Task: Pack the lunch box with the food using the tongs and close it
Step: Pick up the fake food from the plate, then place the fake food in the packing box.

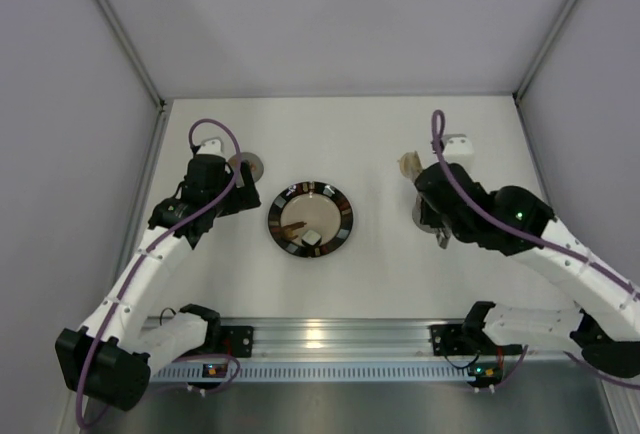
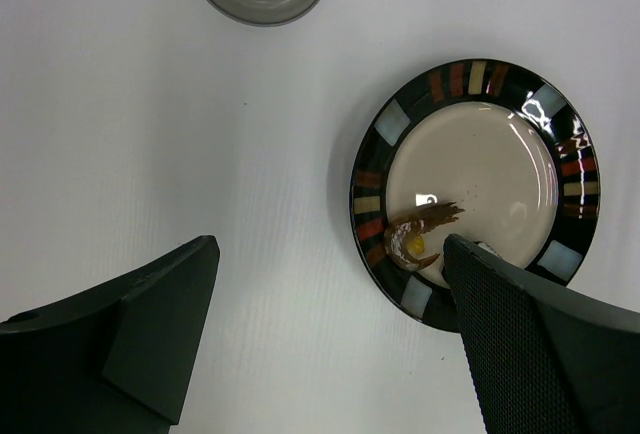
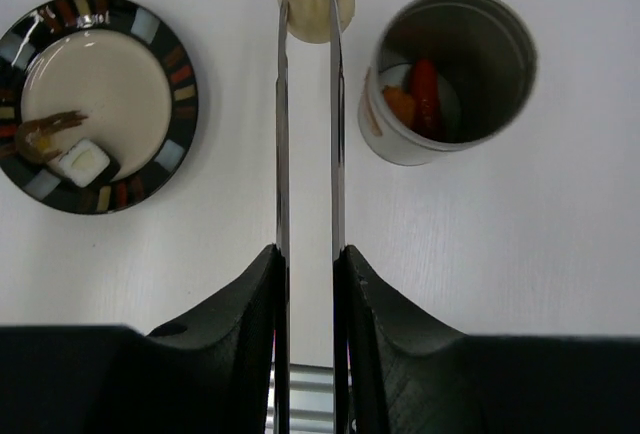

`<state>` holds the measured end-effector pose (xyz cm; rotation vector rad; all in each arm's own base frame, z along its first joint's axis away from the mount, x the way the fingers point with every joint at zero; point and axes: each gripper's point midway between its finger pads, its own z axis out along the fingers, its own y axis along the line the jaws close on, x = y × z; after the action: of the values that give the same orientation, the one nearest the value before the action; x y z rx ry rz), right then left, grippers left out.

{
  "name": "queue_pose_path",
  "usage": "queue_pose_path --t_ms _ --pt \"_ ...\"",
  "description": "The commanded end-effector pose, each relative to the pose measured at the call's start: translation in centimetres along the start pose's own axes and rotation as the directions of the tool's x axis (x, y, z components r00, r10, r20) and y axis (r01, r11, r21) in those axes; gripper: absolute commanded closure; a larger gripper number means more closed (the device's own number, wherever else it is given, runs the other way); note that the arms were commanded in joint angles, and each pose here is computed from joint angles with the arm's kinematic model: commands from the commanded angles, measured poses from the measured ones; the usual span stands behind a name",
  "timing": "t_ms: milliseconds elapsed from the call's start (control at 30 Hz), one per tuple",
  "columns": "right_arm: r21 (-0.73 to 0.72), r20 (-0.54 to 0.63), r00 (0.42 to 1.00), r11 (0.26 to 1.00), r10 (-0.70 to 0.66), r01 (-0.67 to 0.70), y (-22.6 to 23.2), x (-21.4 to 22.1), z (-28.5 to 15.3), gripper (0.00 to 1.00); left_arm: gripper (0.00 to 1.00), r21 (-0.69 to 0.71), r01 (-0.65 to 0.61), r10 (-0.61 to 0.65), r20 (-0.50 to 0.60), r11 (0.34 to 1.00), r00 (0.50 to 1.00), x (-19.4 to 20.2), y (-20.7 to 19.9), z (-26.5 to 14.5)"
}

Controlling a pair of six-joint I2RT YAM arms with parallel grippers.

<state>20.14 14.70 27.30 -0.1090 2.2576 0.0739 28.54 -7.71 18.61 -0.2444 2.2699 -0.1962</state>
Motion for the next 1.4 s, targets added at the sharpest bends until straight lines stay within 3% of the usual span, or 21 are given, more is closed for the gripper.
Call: queue_pose_path --t_ms 0,200,467,667,800,1100,1233,1367 --pt "0.144 0.043 0.996 0.986 0.081 -0.086 -5.8 0.3 -2.0 0.78 0.01 0.024 -0.004 0.003 0.039 1.000 0.999 -1.0 -0.4 0.1" --pt "0.210 0.027 0.989 0.967 0.143 -0.146 -8.8 2.6 -2.9 0.78 0.01 0.032 -0.002 0.001 0.039 0.999 0.999 -1.0 -0.6 0.1" --pt "0.208 -0.006 0.988 0.967 0.154 -0.149 -8.9 3.9 -2.7 0.76 0.01 0.043 -0.003 0.001 0.030 0.999 1.000 -0.8 -0.8 0.2" --pt "0.213 -0.017 0.989 0.967 0.145 -0.138 -9.0 4.2 -2.6 0.66 0.01 0.044 -0.003 0.002 0.028 0.999 1.000 -0.8 -0.8 0.2" --pt "0.214 -0.021 0.990 0.968 0.140 -0.132 -8.9 4.3 -2.4 0.53 0.01 0.043 -0.003 0.001 0.030 0.999 1.000 -0.8 -0.8 0.2" --pt "0.211 -0.022 0.992 0.970 0.126 -0.119 -8.6 4.0 -2.2 0.48 0.01 0.040 -0.003 0.002 0.027 0.999 1.000 -0.8 -0.7 0.2" --pt "0.157 -0.008 0.995 0.983 0.097 -0.095 -7.3 2.4 -2.3 0.48 0.01 0.040 -0.005 0.004 0.027 0.999 1.000 -0.8 -0.7 0.2" --pt "0.012 0.005 0.998 0.998 0.058 -0.058 -2.7 -1.0 -1.3 0.49 0.01 0.039 -0.001 0.000 0.029 0.999 1.000 -0.8 -0.7 0.2"
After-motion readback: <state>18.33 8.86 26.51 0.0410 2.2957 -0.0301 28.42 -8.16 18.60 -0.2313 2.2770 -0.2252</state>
